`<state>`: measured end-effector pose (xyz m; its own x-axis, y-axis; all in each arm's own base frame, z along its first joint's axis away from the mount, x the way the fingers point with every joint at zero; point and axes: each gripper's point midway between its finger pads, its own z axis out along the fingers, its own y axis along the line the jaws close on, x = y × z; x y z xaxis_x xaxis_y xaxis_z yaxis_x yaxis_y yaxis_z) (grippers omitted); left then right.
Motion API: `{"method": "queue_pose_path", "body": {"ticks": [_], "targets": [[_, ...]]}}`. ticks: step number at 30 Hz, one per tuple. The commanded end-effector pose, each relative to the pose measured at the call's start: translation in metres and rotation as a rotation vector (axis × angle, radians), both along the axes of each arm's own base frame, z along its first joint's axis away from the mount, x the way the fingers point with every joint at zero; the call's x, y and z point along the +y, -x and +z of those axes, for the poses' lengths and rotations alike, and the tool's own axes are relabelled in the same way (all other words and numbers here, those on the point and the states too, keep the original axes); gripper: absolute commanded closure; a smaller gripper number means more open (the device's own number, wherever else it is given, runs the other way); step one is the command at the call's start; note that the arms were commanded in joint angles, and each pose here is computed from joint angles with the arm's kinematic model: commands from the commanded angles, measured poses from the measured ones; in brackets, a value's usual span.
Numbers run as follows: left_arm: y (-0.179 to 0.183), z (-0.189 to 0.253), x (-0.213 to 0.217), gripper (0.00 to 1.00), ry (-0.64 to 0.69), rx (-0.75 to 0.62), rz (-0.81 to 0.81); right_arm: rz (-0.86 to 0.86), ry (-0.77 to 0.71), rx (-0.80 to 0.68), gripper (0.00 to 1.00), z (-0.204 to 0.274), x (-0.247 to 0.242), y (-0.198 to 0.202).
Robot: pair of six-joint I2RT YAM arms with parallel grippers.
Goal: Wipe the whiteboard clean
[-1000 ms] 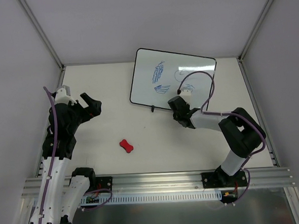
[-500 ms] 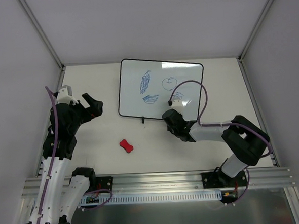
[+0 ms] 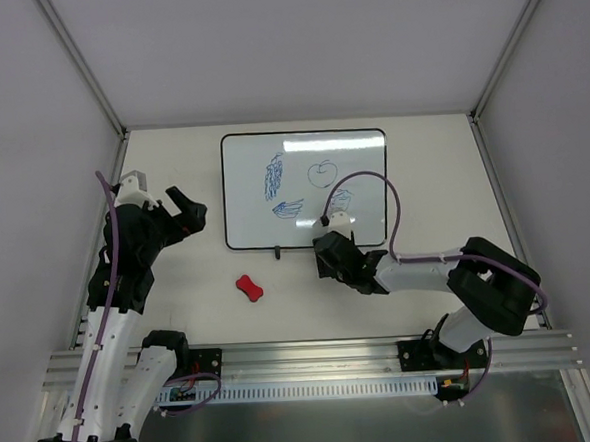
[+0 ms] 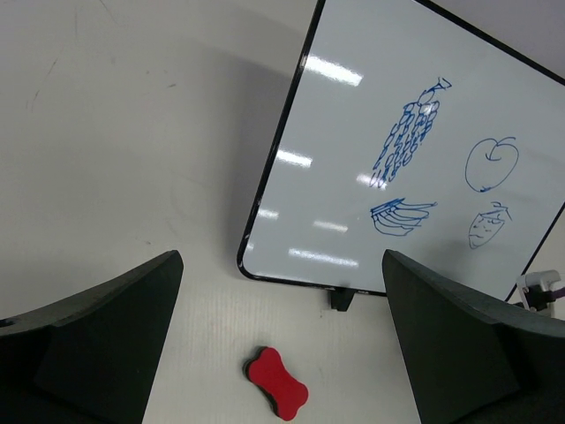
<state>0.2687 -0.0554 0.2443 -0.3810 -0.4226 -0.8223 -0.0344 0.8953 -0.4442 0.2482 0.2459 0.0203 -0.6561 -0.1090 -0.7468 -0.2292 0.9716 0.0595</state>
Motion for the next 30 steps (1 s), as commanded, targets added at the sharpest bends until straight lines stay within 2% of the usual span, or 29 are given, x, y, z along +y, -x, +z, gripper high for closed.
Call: {"method": "queue_pose_path", "body": {"ticks": [1, 2, 7, 8, 10, 14, 17, 18, 20, 21, 25, 30], "targets": [[0.004, -0.005, -0.002, 0.01, 0.014, 0.02, 0.003, 0.069, -0.038, -0.012, 0.44, 0.021, 0.013, 0.008], [0.004, -0.006, -0.002, 0.01, 0.017, 0.025, 0.008, 0.084, -0.058, -0.036, 0.39, 0.035, 0.014, 0.007], [0.008, -0.01, -0.004, 0.01, 0.025, 0.052, -0.004, 0.215, -0.023, -0.104, 0.29, 0.079, 0.007, 0.013], [0.01, -0.012, -0.004, 0.01, 0.024, 0.07, -0.006, 0.238, -0.014, -0.125, 0.25, 0.088, 0.003, 0.01], [0.012, -0.018, -0.006, 0.01, 0.026, 0.103, -0.018, 0.265, -0.052, -0.133, 0.21, 0.108, -0.005, 0.013], [0.019, -0.034, -0.007, 0.01, 0.041, 0.166, -0.012, 0.18, -0.092, -0.157, 0.12, 0.138, -0.054, -0.015], [0.025, -0.045, -0.011, 0.01, 0.048, 0.2, -0.031, 0.21, -0.147, -0.178, 0.1, 0.157, -0.072, -0.028], [0.026, -0.047, -0.012, 0.01, 0.052, 0.208, -0.037, 0.159, -0.168, -0.178, 0.1, 0.16, -0.094, -0.042], [0.03, -0.056, -0.018, 0.01, 0.073, 0.244, -0.052, 0.177, -0.24, -0.157, 0.1, 0.167, -0.1, -0.052], [0.031, -0.058, -0.019, 0.01, 0.081, 0.254, -0.056, 0.118, -0.259, -0.173, 0.1, 0.171, -0.12, -0.066], [0.036, -0.077, -0.026, 0.01, 0.095, 0.316, -0.064, 0.145, -0.402, -0.176, 0.1, 0.178, -0.129, -0.092], [0.042, -0.097, -0.032, 0.01, 0.127, 0.392, -0.045, 0.181, -0.457, -0.174, 0.15, 0.174, -0.142, -0.126]]}}
